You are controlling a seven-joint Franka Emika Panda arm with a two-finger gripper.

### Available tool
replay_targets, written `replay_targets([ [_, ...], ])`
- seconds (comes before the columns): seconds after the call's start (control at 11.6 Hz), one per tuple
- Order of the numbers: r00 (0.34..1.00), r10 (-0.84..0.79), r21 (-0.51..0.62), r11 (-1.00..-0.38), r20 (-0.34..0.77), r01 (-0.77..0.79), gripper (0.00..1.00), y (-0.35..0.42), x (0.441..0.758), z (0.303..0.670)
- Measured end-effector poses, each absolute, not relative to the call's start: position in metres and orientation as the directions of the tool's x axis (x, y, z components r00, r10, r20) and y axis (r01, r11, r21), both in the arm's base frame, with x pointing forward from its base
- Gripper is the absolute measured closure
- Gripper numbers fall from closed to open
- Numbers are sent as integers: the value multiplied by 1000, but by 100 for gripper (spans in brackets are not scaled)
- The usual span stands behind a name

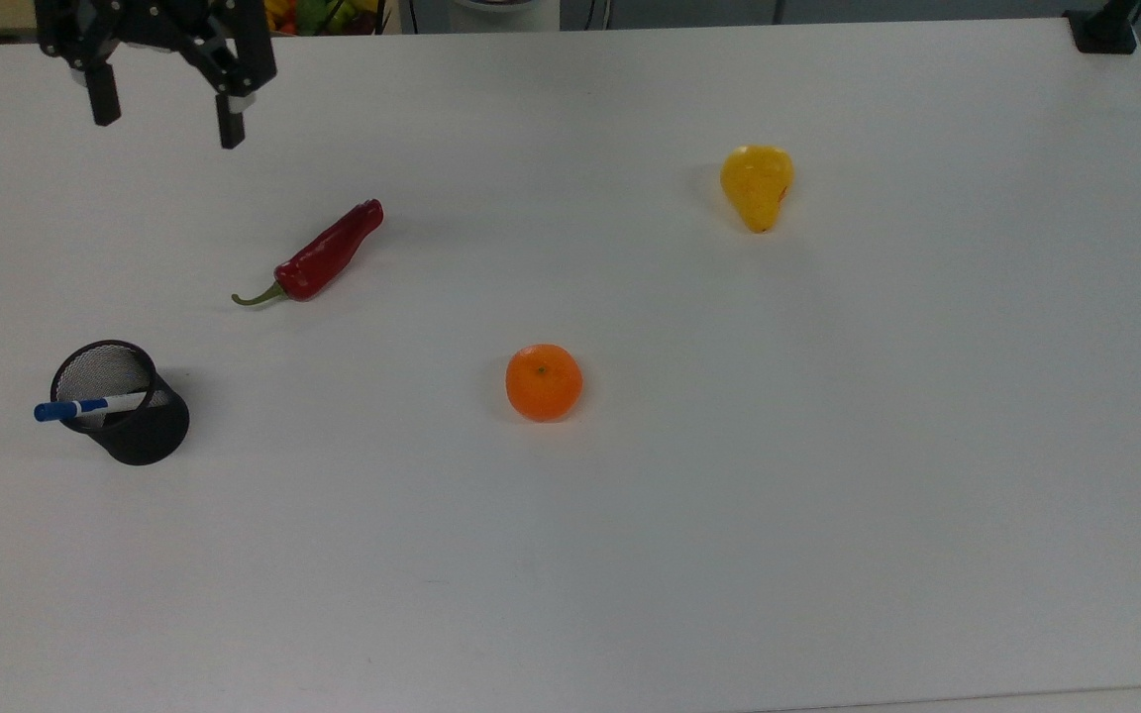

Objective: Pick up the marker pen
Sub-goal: 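Move the gripper over the black mesh pen cup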

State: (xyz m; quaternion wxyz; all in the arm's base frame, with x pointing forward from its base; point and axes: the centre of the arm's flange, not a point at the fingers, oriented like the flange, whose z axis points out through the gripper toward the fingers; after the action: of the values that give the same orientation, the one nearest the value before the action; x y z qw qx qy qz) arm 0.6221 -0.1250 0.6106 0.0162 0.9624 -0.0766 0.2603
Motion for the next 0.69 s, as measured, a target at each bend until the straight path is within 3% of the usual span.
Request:
replay_targets([
  [0.69, 757, -189, 25, -965, 626, -262, 0, -177, 658, 556],
])
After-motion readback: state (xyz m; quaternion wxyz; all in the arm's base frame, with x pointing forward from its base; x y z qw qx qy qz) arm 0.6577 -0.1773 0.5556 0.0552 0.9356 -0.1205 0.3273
